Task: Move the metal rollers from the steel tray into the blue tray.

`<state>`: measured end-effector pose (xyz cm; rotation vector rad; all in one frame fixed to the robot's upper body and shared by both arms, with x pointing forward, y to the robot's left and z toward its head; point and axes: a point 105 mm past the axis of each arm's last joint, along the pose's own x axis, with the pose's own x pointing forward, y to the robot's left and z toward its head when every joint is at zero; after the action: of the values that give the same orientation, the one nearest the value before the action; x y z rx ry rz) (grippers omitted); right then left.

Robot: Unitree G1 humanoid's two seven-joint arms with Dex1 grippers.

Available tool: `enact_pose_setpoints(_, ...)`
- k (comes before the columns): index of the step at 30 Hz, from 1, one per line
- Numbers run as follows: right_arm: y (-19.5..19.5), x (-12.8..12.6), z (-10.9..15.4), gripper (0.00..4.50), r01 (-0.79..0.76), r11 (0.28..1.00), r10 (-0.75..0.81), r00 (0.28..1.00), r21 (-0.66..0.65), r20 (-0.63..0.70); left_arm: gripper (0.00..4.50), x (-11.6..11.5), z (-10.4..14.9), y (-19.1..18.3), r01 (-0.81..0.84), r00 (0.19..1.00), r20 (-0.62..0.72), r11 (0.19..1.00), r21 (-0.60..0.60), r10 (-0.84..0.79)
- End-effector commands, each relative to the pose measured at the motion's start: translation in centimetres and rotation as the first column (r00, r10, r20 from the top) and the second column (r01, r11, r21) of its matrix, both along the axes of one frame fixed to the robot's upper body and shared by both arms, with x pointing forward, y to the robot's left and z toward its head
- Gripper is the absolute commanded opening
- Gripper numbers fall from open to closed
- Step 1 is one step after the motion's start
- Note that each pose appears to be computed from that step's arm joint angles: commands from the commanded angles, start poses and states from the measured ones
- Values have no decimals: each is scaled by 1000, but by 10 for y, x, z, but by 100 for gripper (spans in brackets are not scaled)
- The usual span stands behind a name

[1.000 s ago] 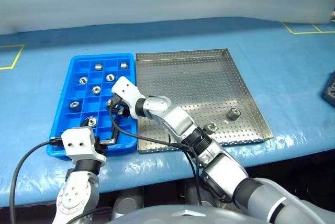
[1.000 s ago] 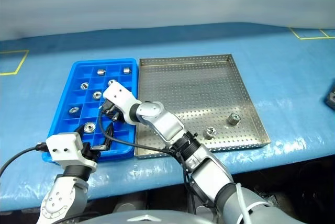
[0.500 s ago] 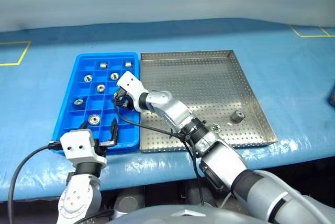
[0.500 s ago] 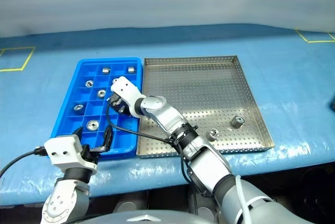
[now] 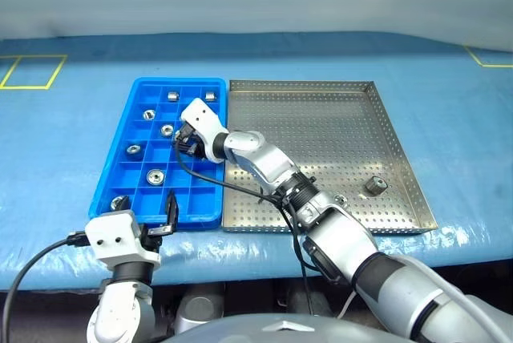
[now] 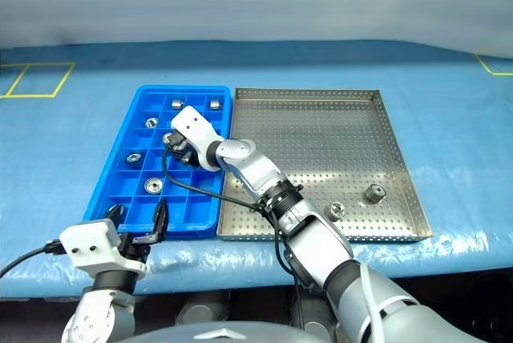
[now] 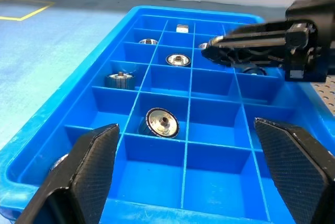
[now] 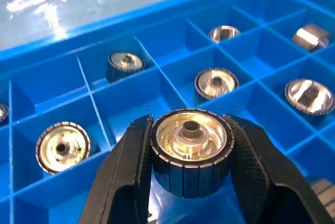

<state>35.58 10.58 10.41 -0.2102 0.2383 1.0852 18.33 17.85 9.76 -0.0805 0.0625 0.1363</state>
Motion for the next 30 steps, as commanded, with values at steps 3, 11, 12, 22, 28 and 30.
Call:
enact_pose_setpoints(3, 65, -46, 27, 171, -181, 978, 181, 983, 99, 9, 450, 2, 12, -4, 23, 998, 53, 1000, 9, -23)
enact_pose_setpoints(11, 68, -49, 20, 336, -183, 978, 186, 982, 103, -19, 450, 5, 13, -6, 31, 998, 55, 1000, 5, -31)
enact_pose_setpoints(12, 68, -49, 20, 365, -181, 978, 184, 983, 106, -20, 450, 5, 13, -6, 31, 998, 55, 1000, 5, -31)
enact_pose_setpoints(22, 25, -20, 67, 448, -33, 975, 16, 997, 221, 80, 450, 18, 16, -15, 108, 992, 65, 994, 8, -108)
enact_pose_setpoints(28, -49, -2, 80, 448, 157, 975, -178, 975, 158, 133, 450, 37, 17, -29, 226, 971, 72, 974, 18, -226)
enact_pose_setpoints(30, -69, 0, 77, 448, 211, 970, -227, 963, 117, 145, 450, 42, 18, -33, 263, 962, 73, 965, 24, -264)
